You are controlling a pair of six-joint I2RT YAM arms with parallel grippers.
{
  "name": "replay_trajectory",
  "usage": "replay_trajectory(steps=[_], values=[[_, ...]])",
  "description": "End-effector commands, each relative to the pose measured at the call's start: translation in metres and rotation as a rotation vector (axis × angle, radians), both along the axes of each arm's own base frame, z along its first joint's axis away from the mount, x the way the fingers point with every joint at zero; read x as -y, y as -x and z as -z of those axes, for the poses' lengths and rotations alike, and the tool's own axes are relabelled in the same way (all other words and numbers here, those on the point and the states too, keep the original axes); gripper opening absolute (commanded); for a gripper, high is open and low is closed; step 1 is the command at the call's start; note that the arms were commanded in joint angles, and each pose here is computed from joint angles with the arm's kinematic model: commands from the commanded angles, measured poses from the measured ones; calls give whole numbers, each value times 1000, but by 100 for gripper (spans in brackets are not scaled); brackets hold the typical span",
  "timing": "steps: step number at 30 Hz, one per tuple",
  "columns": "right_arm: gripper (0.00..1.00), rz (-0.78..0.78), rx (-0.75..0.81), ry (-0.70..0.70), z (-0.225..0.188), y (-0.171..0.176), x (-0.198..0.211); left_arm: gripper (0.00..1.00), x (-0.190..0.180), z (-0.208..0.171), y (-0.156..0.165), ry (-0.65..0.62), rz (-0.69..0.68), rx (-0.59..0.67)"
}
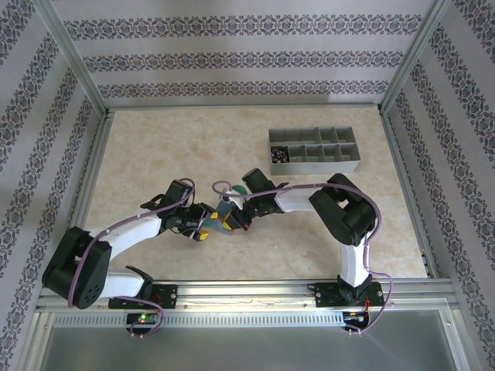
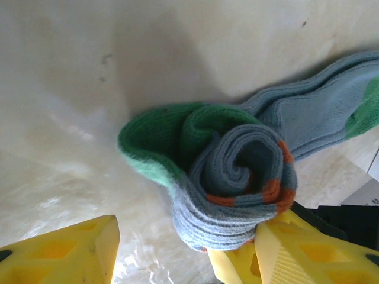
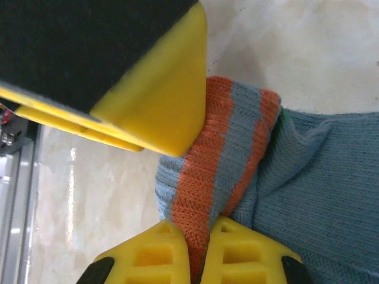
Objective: Roll the socks
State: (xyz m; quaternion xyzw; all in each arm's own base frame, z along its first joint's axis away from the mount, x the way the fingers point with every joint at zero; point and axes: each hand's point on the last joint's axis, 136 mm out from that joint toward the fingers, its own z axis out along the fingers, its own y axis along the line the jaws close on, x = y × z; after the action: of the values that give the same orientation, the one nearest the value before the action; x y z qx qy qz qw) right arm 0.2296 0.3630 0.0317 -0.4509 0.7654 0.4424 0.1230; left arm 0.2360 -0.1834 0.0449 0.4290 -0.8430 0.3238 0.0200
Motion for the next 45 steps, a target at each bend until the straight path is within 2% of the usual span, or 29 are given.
replay_trajectory(steps=[1,6,10,12,13,16,18,19,22,25,28,30,32,36,40,43,45], values=[[0,75,-279,357,79,39,62,61,14,-13,-19,21,53,93],[0,72,-318,388,84,37,61,61,22,-4,-25,5,83,95],[0,97,-347,392,86,30,61,50,20,12,-13,-29,105,26],[0,100,-340,389,85,27,59,40,15,23,-1,-57,113,-31],[0,101,-328,388,84,24,58,31,11,28,6,-73,113,-66],[0,68,-254,387,77,19,54,1,-4,36,31,-123,91,-169],[0,20,-154,389,69,15,48,0,-16,36,48,-155,60,-224],[3,-11,-73,385,62,12,43,0,-21,35,56,-166,36,-250],[27,-74,224,343,32,5,28,0,-30,32,75,-162,-48,-299],[44,-30,546,283,-14,-2,18,0,-36,26,80,-183,-100,-321],[51,-19,770,265,-49,15,12,0,-39,20,76,-229,-111,-332],[58,-35,895,279,-54,33,9,0,-37,21,74,-233,-114,-354],[59,-77,999,315,-49,50,3,0,-33,24,72,-231,-110,-376],[60,-137,1188,408,-38,59,-17,0,-29,29,68,-229,-101,-392],[59,-191,1281,454,-32,58,-37,0,-26,30,66,-225,-89,-402],[57,-237,1288,480,-19,58,-44,0,-25,31,65,-217,-90,-400],[53,-244,1295,546,-2,49,-42,0,-24,30,64,-211,-90,-398]])
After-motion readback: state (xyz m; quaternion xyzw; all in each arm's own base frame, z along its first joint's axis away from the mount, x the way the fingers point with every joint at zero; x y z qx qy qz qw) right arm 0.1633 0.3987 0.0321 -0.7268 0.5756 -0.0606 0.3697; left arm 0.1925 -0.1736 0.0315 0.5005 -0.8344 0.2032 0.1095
